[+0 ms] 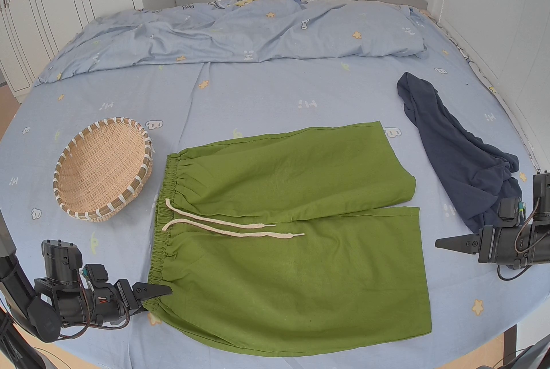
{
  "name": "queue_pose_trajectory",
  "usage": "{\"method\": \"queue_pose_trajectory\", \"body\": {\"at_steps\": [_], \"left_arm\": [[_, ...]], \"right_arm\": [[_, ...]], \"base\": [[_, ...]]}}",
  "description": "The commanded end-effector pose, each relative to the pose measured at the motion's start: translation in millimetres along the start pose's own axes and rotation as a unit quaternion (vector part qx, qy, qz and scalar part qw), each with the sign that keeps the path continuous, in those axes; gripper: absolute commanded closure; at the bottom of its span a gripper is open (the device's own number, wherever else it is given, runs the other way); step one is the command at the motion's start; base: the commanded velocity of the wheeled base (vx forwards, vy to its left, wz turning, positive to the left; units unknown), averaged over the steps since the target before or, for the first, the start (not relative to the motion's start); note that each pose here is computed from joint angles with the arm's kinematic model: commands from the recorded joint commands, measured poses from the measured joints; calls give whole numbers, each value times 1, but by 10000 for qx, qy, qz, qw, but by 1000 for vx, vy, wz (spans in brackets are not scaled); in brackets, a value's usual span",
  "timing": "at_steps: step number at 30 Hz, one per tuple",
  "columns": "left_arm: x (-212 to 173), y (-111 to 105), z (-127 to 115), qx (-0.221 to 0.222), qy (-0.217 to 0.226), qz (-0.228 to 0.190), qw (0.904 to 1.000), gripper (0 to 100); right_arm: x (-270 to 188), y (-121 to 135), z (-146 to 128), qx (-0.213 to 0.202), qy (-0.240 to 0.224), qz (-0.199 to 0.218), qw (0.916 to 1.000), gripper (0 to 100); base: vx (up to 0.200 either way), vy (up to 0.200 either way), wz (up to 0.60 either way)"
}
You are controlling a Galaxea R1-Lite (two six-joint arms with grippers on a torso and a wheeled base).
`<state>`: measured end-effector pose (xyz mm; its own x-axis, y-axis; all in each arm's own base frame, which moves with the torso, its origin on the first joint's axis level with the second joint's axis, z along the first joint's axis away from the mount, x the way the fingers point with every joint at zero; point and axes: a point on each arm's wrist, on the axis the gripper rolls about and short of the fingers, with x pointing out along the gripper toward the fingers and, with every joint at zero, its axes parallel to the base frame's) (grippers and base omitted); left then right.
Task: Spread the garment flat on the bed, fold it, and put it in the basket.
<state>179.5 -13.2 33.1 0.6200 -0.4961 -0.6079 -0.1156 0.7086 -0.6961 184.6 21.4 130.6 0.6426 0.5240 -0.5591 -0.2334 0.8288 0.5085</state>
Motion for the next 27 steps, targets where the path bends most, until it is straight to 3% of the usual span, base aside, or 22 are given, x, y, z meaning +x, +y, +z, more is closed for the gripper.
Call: {"method": "queue_pose_trajectory", "body": {"at_steps": [1, 17, 18, 27], "left_arm": [[0, 4, -5, -88, 114, 95, 9999, 0], [3, 0, -1, 48, -4, -135, 9999, 0], [3, 0, -1, 56, -4, -135, 9999, 100], [1, 1, 0, 8, -29, -87, 10000, 100]], "right_arm": [[2, -1, 0, 17, 35, -5, 10000, 0], [2, 0, -1, 0, 49, 8, 10000, 0], [2, 0, -1, 0, 49, 8, 10000, 0], [2, 0, -1, 8, 51, 1, 10000, 0]], "base": [[0, 0, 0], [0, 0, 0], [0, 0, 0], [0, 0, 0]]}}
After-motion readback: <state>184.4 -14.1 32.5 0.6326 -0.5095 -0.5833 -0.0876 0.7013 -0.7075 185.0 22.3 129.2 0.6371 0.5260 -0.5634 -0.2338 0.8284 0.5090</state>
